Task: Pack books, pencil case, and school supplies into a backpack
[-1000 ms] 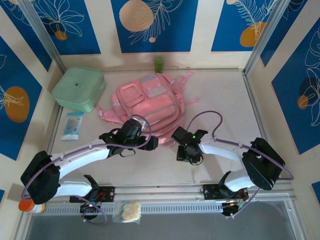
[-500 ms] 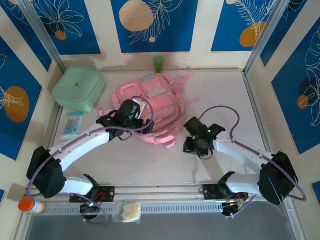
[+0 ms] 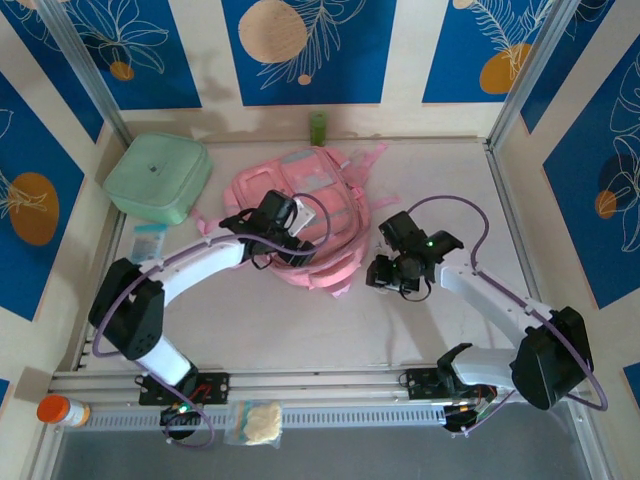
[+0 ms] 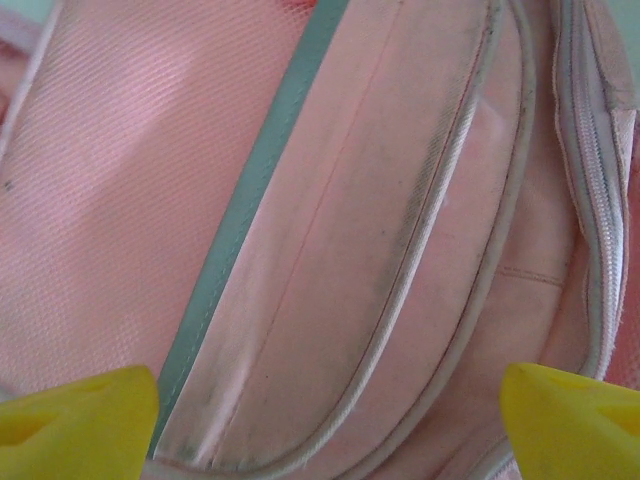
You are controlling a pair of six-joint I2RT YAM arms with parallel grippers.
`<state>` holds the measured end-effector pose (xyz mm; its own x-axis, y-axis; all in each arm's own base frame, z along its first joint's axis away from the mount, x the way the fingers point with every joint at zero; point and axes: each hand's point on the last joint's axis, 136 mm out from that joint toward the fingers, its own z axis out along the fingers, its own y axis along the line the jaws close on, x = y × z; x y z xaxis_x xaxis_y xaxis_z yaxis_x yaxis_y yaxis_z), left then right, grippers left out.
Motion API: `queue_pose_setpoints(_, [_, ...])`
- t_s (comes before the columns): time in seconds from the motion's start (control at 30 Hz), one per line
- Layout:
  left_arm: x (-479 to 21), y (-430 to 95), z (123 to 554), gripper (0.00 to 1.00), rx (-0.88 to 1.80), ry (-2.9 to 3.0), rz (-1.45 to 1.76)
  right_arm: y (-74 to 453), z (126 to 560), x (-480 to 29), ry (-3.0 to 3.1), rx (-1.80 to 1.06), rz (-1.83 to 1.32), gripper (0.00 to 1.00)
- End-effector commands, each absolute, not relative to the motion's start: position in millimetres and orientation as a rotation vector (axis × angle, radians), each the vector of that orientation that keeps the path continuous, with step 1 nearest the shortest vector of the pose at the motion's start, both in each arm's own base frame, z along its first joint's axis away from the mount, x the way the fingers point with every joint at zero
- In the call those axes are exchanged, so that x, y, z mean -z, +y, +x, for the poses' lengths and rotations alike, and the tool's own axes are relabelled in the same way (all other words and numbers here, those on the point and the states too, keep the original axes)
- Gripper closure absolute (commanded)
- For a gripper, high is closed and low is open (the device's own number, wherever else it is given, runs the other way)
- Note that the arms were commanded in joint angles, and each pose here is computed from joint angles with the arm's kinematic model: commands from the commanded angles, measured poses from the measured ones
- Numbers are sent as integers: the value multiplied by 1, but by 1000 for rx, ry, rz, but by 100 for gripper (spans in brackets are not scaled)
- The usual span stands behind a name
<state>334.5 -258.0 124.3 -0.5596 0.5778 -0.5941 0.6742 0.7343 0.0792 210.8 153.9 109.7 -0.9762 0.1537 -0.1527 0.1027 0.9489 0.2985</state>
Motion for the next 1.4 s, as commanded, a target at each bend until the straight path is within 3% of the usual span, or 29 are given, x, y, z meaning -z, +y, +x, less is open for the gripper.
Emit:
queue_pose_setpoints(0.0, [-127,-275,343,13,209,2262,1058,163,216,-119,2926,-500,136,57])
queue_pose_setpoints(0.57, [-109,-269,378,10,-76,2204,1098,169,224,-117,2930,-521,124,58])
queue_pose_setpoints(0.7, [-110,-269,381,17,-99,2207,1127,168,224,-118,2928,-519,126,58])
queue_pose_setpoints(1.07, [-135,-266,391,49,-38,2192,1053,171,225,-122,2917,-551,113,58])
queue_pose_setpoints(1.27, [-132,-270,391,56,-10,2204,1053,174,227,-126,2913,-559,94,60])
queue_pose_setpoints(1.37, [-135,-271,393,65,5,2203,1036,176,229,-127,2906,-567,86,60])
